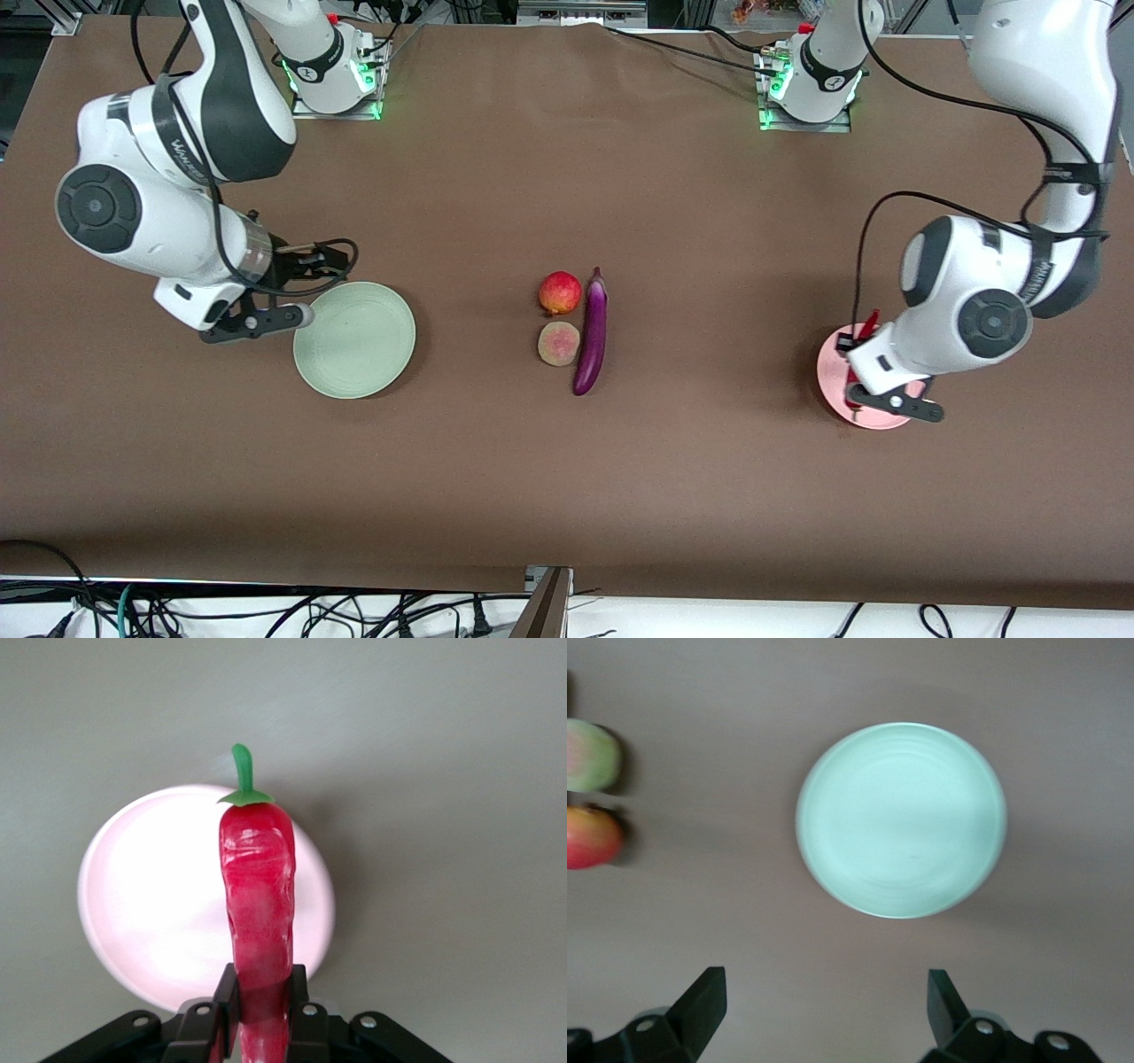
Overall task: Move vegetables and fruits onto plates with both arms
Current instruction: 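Carry the chili over the pink plate while the right gripper reaches out, then release the chili on the pink plate while the right gripper grasps the pomegranate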
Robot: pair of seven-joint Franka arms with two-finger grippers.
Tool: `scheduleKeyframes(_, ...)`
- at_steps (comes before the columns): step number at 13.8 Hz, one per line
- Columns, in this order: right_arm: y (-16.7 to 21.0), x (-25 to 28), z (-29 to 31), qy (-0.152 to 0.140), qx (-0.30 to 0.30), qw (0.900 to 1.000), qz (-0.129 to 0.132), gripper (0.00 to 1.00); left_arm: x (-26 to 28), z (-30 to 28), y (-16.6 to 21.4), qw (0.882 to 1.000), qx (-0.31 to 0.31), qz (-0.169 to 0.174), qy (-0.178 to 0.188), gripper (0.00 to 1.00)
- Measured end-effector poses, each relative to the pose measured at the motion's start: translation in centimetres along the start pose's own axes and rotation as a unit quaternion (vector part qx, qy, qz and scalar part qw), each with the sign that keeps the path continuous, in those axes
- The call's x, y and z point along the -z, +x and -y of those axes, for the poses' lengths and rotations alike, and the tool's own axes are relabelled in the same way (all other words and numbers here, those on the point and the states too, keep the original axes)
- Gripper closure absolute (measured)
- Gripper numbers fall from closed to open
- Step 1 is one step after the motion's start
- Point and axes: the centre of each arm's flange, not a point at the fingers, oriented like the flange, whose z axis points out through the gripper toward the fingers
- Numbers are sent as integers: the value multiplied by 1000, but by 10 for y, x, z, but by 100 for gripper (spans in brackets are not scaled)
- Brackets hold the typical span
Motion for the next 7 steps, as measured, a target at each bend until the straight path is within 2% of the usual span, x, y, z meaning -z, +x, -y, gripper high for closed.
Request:
scheduleKeyframes(4,10,-33,99,37,-77,996,-20,0,-50,35,-2,999,-33,21,2,75)
scheduleKeyframes(6,10,-67,165,41,-115,992,-36,0,-68,33,2,999,-43,23,8,60)
scheduleKeyframes(7,7,-87,198,43,-130,990,-44,0,-72,32,3,999,-44,24,9,50)
